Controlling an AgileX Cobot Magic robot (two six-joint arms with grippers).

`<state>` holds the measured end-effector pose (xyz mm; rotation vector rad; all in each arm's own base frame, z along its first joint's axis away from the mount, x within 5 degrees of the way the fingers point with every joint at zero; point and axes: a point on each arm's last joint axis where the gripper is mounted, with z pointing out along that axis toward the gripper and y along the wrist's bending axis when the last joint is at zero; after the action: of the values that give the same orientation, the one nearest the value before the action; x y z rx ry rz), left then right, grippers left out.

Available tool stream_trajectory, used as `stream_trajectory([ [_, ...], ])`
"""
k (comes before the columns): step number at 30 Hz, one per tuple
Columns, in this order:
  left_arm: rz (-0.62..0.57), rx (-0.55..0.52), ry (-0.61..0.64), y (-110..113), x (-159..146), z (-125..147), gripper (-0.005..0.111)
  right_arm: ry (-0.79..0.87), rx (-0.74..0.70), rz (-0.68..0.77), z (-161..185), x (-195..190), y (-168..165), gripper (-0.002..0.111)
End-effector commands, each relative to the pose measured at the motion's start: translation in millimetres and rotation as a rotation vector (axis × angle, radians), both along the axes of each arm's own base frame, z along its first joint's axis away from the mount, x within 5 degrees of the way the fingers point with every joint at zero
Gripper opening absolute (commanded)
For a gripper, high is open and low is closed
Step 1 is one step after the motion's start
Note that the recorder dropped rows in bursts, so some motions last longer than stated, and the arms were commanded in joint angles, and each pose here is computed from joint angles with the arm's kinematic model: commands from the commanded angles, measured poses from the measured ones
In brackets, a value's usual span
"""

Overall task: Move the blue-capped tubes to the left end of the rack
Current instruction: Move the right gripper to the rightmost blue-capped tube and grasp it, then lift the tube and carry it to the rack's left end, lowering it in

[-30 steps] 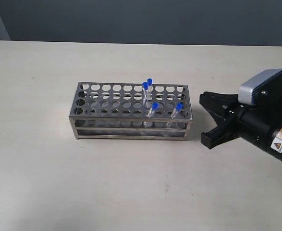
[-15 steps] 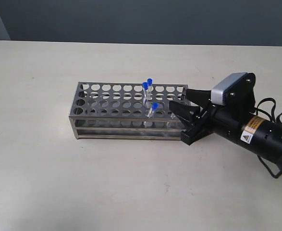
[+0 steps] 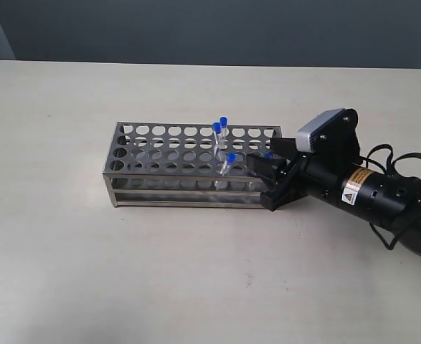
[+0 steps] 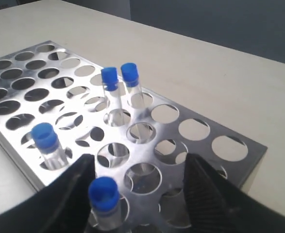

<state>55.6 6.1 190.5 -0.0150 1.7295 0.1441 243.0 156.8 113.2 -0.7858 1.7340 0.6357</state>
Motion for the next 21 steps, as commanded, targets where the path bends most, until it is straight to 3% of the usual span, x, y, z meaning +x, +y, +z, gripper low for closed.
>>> stream_trajectory([
  [1, -0.004, -0.001, -0.013, 0, 0, 2, 0.001, 0.011, -0.006, 0.002, -5, 1, 1, 0.053],
  [4, -0.004, -0.001, -0.013, 0, 0, 2, 0.001, 0.015, -0.007, 0.002, -6, 1, 1, 0.046],
  [10, -0.004, -0.001, -0.013, 0, 0, 2, 0.001, 0.020, -0.005, 0.007, -6, 1, 1, -0.001],
  [16, -0.004, -0.001, -0.013, 0, 0, 2, 0.001, -0.023, 0.046, 0.032, 2, 0, 4, 0.000],
  [21, -0.004, -0.001, -0.013, 0, 0, 2, 0.001, -0.120, 0.086, 0.033, 33, -1, 3, 0.000],
])
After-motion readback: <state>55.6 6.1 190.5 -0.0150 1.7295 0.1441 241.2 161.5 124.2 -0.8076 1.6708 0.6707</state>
